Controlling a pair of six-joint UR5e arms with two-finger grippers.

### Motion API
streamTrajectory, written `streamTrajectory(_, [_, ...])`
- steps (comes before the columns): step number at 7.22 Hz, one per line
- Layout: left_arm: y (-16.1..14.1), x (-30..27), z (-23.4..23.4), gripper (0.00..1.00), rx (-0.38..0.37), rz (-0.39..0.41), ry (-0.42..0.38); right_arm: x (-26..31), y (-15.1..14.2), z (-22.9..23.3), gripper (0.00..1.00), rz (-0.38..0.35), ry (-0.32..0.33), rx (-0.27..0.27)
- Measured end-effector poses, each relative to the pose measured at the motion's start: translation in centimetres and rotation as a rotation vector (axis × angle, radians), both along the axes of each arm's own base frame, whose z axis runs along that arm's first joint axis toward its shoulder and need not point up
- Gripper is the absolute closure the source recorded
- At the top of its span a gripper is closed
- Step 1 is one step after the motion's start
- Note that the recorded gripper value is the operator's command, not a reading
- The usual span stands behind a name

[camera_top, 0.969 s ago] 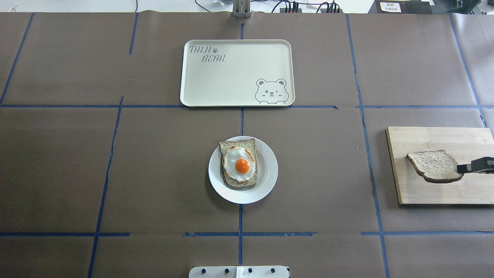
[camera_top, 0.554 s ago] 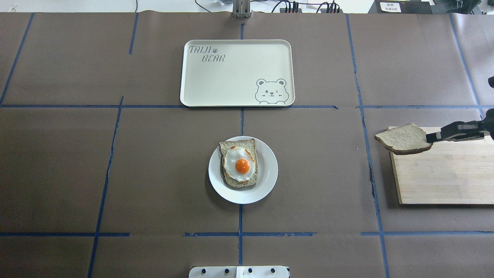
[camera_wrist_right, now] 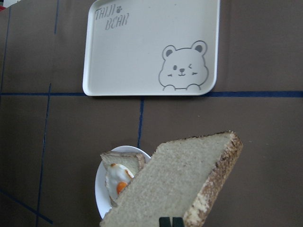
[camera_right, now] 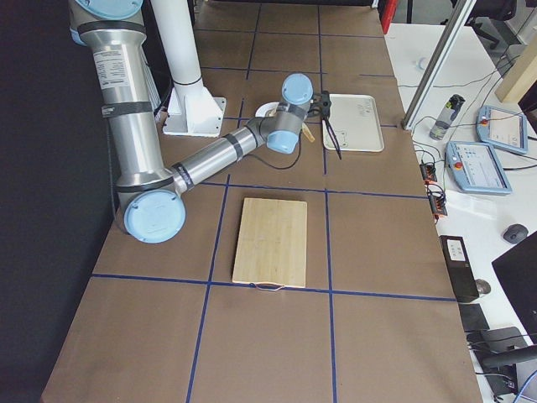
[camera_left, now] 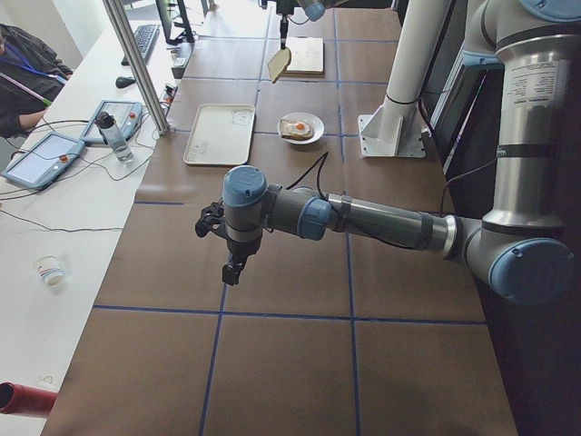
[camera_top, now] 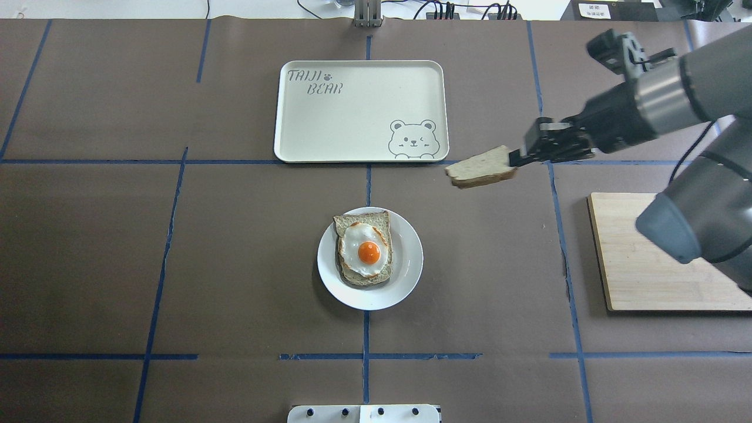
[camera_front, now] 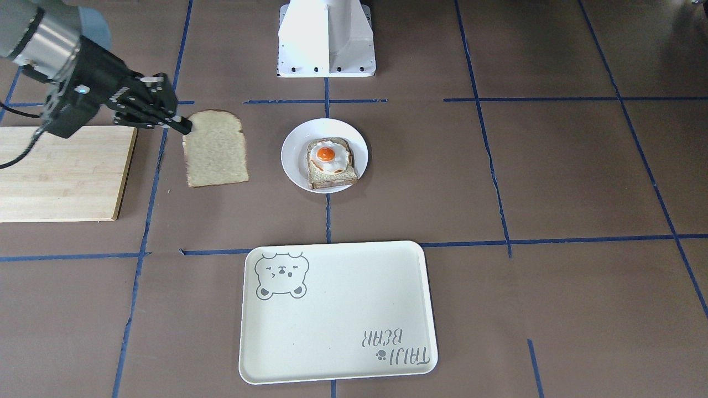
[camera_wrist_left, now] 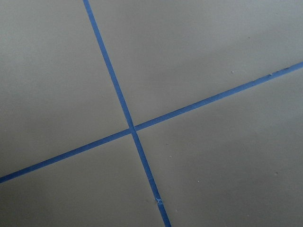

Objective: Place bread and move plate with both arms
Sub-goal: 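Carry the bread with the right gripper over the egg toast on the plate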

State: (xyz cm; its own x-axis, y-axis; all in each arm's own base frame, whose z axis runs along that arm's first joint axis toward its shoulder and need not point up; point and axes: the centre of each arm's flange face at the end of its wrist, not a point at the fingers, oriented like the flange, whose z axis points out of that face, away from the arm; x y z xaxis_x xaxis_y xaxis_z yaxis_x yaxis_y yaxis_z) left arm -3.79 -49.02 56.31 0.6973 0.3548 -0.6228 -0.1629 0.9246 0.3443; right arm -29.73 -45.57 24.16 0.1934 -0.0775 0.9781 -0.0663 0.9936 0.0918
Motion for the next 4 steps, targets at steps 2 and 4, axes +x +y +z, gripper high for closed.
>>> streamTrajectory(2, [0.1,0.2,-0.2,0.00,-0.004,0.007,0.034,-9.0,3.1,-5.1,1.00,0.054,0.009,-0.003])
streamTrajectory(4, [0.1,0.2,-0.3,0.00,-0.004,0.008,0.041,-15.2,5.8,-6.3,1.00,0.097,0.028,0.018])
